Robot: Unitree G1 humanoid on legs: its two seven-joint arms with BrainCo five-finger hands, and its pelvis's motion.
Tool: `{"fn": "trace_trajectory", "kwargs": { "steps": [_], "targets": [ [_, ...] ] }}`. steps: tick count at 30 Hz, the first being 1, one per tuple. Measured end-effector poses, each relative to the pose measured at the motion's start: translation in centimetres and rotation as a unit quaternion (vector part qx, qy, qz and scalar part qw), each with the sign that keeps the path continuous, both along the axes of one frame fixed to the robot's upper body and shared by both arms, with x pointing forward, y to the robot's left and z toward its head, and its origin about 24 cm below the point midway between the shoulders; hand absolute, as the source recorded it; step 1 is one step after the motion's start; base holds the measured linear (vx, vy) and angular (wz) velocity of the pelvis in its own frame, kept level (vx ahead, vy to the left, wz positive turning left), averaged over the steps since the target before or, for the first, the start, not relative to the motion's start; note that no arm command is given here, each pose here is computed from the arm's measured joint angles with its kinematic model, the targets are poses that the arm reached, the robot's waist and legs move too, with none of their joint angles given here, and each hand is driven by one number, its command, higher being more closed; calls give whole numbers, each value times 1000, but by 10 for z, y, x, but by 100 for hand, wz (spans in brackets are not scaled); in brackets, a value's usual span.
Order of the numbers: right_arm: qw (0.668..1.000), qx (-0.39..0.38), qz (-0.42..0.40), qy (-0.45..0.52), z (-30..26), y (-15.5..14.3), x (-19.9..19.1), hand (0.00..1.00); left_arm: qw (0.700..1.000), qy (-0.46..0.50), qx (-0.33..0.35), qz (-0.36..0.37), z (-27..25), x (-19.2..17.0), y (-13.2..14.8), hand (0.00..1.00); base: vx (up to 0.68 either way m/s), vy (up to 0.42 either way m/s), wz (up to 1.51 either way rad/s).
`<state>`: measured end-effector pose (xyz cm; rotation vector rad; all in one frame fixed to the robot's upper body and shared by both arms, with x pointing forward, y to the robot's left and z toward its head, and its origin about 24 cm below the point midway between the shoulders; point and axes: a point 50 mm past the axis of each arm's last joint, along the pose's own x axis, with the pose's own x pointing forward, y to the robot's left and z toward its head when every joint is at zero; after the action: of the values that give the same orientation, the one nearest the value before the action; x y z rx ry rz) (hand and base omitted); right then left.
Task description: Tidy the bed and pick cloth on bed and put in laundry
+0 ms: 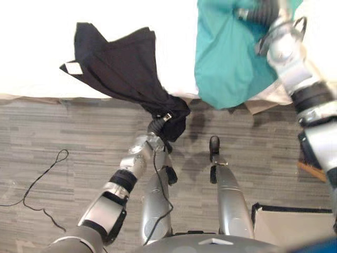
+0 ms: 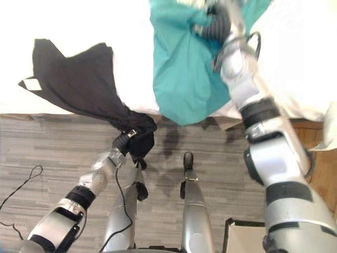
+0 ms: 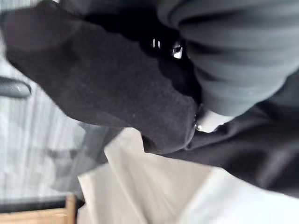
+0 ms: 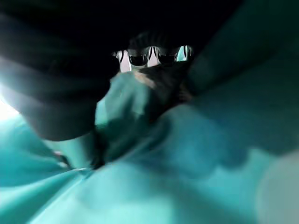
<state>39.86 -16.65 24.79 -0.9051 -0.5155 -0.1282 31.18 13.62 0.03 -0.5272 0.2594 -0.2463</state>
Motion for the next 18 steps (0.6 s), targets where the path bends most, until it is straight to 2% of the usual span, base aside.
{"fn": "trace_trajectory", "kwargs": {
  "steps": [8,11,13,18],
  "targets": [
    [979,118,21,167,-153,12,-52,100,993,116,8,28,-63,-62,0,100,24,-12,-8],
    [949,153,-18,274,-221,-4,-90,100,983,180,33,26,-91,-91,2,100,58,39,4],
    [916,172,-65,356,-267,-19,-122,100,971,230,53,51,-110,-113,15,100,52,74,5],
    [852,203,-128,465,-326,-33,-188,100,937,320,85,111,-138,-160,45,100,78,82,-5]
  ]
}}
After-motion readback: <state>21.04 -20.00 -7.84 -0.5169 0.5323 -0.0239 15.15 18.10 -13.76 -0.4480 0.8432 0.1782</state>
